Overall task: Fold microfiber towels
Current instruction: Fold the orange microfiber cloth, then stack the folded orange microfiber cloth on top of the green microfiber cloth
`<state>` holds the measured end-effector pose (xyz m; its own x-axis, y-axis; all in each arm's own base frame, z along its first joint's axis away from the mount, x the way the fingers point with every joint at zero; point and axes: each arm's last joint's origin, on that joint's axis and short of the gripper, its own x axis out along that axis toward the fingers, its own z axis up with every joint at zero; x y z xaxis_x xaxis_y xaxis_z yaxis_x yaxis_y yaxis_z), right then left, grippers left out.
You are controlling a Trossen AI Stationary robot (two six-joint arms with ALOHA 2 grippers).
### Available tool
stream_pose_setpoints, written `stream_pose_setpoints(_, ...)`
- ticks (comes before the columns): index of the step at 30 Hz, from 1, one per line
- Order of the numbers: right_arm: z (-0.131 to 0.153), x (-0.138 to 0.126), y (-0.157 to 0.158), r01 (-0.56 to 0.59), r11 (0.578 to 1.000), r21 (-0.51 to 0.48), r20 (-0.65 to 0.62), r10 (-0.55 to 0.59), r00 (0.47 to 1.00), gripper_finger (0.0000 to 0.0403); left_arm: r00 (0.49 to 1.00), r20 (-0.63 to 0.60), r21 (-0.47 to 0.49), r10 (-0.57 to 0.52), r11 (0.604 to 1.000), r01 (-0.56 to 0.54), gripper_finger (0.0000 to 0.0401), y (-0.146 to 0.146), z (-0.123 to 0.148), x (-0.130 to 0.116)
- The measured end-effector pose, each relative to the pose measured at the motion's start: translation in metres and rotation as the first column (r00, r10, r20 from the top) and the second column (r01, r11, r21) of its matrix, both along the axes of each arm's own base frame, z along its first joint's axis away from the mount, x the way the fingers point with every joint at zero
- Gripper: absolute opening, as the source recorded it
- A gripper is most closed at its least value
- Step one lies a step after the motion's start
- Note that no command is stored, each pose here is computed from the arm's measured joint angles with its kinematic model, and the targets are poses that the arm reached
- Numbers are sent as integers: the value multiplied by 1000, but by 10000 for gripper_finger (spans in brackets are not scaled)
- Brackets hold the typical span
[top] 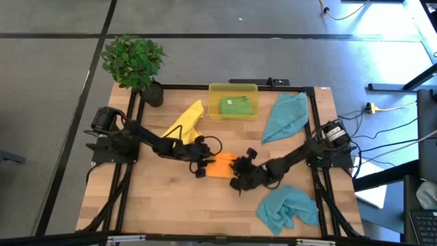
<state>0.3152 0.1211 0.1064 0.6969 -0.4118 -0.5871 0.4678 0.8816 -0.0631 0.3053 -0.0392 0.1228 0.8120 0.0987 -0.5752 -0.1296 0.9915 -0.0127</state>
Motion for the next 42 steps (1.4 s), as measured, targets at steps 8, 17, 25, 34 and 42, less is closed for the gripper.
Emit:
stream_pose_setpoints(8, -21, -16, -27, 56, 993, 102, 83, -65, 994, 81, 996, -66, -19, 65, 998, -67, 106, 13, -25, 4)
stream_pose_setpoints(17, -13, -13, -20, -8, 998, 59, 101, 2, 995, 80, 997, -41, -20, 61, 998, -62, 106, 12, -22, 5)
stream_pose_setpoints(25, 28, -17, -9, -82, 996, 22, 201, 76, 977, 80, 992, 127, 4, 0, 1000, -1, 106, 1, 26, 0)
stream_pose_setpoints(34, 75, -16, 3, -212, 973, -94, 392, 232, 890, 80, 904, 396, 105, -162, 986, 130, 106, -32, 77, -8)
stream_pose_setpoints(42, 104, -48, 22, -355, 918, -176, 433, 396, 810, 80, 800, 531, 185, -278, 960, 211, 106, -47, 134, -68)
